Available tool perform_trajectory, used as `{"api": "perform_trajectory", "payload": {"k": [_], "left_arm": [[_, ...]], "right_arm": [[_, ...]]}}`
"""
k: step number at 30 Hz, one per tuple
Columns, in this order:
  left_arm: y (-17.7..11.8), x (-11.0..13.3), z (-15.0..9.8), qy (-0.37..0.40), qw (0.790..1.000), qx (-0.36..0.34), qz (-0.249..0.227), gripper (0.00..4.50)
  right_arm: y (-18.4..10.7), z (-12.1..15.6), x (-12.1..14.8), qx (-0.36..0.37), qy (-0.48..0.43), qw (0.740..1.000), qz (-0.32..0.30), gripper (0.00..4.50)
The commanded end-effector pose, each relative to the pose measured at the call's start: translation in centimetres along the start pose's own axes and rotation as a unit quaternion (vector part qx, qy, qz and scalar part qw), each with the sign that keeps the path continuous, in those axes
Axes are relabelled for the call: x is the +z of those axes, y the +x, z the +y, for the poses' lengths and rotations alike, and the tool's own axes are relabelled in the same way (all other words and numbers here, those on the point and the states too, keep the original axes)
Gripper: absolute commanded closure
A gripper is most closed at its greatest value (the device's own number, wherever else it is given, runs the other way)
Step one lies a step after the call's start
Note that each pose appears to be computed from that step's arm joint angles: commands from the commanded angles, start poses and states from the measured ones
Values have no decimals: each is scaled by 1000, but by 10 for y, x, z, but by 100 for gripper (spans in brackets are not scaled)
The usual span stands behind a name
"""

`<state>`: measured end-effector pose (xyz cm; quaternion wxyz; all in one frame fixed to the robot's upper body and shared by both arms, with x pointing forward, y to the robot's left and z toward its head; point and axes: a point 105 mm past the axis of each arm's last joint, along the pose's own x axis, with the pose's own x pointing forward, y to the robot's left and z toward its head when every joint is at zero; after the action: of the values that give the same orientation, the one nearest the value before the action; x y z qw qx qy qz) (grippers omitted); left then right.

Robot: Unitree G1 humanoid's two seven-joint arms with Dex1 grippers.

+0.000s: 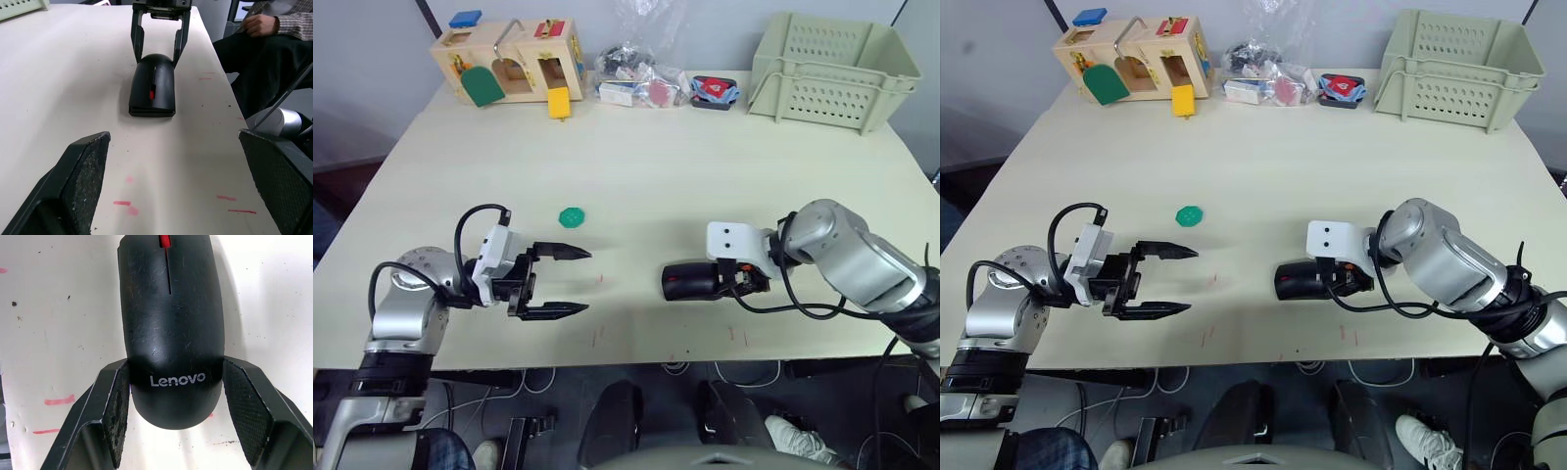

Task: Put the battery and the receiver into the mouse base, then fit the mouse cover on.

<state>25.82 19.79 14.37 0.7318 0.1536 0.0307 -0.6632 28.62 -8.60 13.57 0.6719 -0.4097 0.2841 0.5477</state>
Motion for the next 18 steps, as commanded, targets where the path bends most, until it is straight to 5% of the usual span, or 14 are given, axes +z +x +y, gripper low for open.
{"api": "perform_trajectory", "payload": {"k": [1, 18], "left_arm": [[-2, 9, -2, 21, 1000, -7, -5, 0], [0, 10, -3, 20, 1000, -5, -5, 0]], "right_arm": [[-5, -1, 6, -6, -10, 1000, -1, 219], [0, -4, -2, -10, -12, 1000, 11, 219]]}}
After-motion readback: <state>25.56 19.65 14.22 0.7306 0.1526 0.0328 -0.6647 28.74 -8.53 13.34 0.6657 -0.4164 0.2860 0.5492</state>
